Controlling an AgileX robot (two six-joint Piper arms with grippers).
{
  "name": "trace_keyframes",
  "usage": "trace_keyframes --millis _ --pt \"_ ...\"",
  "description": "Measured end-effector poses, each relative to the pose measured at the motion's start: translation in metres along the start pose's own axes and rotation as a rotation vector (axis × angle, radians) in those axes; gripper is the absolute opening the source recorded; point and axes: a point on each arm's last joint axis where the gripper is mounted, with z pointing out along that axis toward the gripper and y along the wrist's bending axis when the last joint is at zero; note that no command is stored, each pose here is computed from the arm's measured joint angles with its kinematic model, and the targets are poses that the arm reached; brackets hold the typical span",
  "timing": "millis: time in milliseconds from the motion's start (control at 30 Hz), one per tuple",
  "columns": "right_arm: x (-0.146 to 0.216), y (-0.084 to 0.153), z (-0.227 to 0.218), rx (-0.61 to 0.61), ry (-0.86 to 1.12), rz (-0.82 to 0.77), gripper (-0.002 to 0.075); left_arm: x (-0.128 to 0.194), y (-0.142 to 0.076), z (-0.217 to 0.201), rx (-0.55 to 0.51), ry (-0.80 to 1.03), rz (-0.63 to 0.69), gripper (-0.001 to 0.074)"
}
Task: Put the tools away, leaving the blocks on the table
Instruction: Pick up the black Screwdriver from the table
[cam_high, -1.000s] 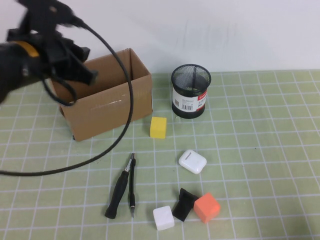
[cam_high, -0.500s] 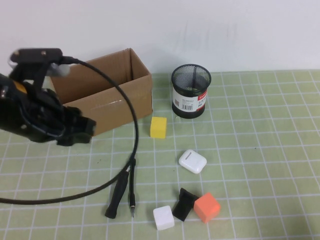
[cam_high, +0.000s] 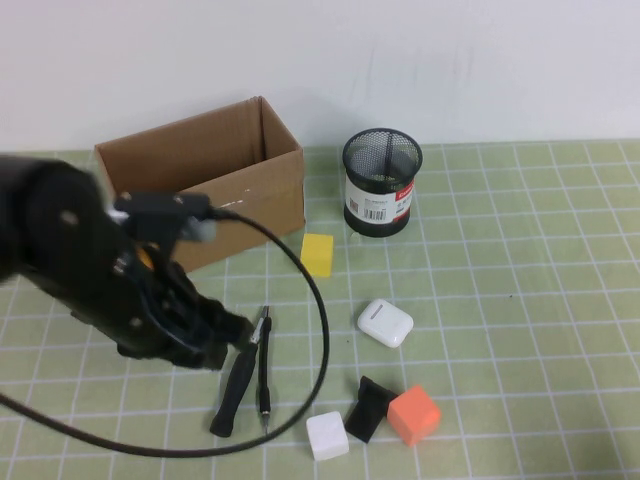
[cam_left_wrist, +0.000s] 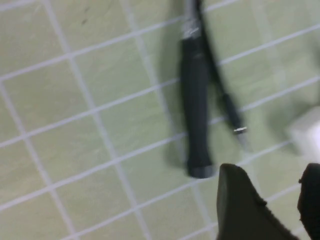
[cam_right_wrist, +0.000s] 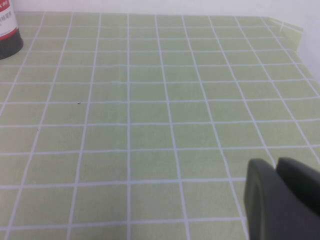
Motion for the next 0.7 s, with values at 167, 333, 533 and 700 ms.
trace_keyframes --millis 167,333,533,700 --pt "0.000 0.000 0.000 0.000 0.000 0.000 -0.0007 -0.002 -0.003 0.028 -0.073 0.067 -0.004 0.0234" --pt "0.000 0.000 0.000 0.000 0.000 0.000 -0.0007 -0.006 -0.002 0.044 -0.076 0.076 -0.025 0.0234" --pt "0.000 0.000 0.000 0.000 0.000 0.000 -0.0007 -0.009 -0.002 0.045 -0.073 0.047 -0.026 0.0234" --pt "0.000 0.000 0.000 0.000 0.000 0.000 -0.0007 -0.012 -0.002 0.045 -0.069 0.010 -0.025 0.0234"
